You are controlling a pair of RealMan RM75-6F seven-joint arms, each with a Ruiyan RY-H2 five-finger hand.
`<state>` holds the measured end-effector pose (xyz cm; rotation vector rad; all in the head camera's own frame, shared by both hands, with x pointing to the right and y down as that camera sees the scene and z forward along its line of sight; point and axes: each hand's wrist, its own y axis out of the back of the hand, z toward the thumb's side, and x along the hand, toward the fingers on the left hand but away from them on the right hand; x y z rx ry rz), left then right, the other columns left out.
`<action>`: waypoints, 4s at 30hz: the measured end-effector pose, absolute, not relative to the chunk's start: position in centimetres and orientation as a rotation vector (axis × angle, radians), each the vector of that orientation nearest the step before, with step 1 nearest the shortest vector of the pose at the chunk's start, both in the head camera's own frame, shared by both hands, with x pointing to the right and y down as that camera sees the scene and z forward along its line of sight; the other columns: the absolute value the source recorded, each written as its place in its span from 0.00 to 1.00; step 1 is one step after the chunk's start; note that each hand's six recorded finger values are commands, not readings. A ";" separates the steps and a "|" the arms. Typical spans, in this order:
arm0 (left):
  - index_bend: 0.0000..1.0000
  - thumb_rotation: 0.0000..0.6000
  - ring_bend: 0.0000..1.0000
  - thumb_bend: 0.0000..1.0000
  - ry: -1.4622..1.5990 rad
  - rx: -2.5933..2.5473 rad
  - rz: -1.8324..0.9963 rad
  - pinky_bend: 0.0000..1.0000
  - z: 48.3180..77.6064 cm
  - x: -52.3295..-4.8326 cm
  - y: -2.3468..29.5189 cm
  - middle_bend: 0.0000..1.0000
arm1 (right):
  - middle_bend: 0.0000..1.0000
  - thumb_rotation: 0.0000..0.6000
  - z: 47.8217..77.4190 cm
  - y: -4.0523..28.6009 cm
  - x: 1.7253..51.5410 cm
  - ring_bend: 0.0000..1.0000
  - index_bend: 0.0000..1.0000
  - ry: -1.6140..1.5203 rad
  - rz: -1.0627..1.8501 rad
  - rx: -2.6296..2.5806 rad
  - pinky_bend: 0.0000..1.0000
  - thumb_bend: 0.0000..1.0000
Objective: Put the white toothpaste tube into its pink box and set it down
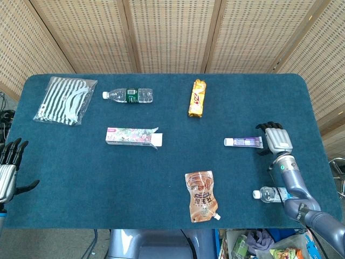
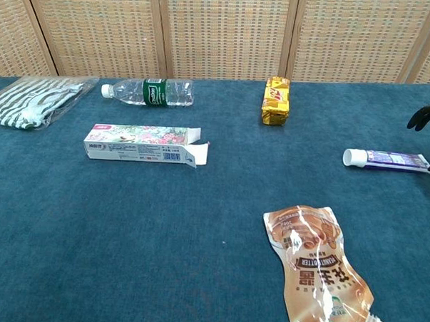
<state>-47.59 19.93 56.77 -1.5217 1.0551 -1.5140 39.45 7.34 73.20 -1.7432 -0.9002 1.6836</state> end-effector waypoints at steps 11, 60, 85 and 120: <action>0.00 1.00 0.00 0.06 1.048 -1.518 -1.532 0.00 57.2 -47.6 19.7 0.00 | 0.30 1.00 75.6 7.6 37.3 0.17 0.29 -0.871 1.654 -1.798 0.17 0.20; 0.00 1.00 0.00 0.06 0.956 -1.551 -1.553 0.00 59.2 -45.9 14.9 0.00 | 0.57 1.00 70.4 7.4 36.6 0.41 0.57 -0.815 1.316 -1.798 0.41 0.53; 0.00 1.00 0.00 0.06 0.496 -1.829 -1.375 0.00 72.7 -32.4 5.0 0.00 | 0.57 1.00 65.0 9.6 36.7 0.41 0.57 -0.718 1.384 -1.700 0.41 0.55; 0.46 1.00 0.43 0.10 0.424 -1.981 -1.241 0.52 76.3 -19.1 3.2 0.47 | 0.57 1.00 63.5 9.7 39.3 0.41 0.57 -0.772 1.399 -1.673 0.41 0.60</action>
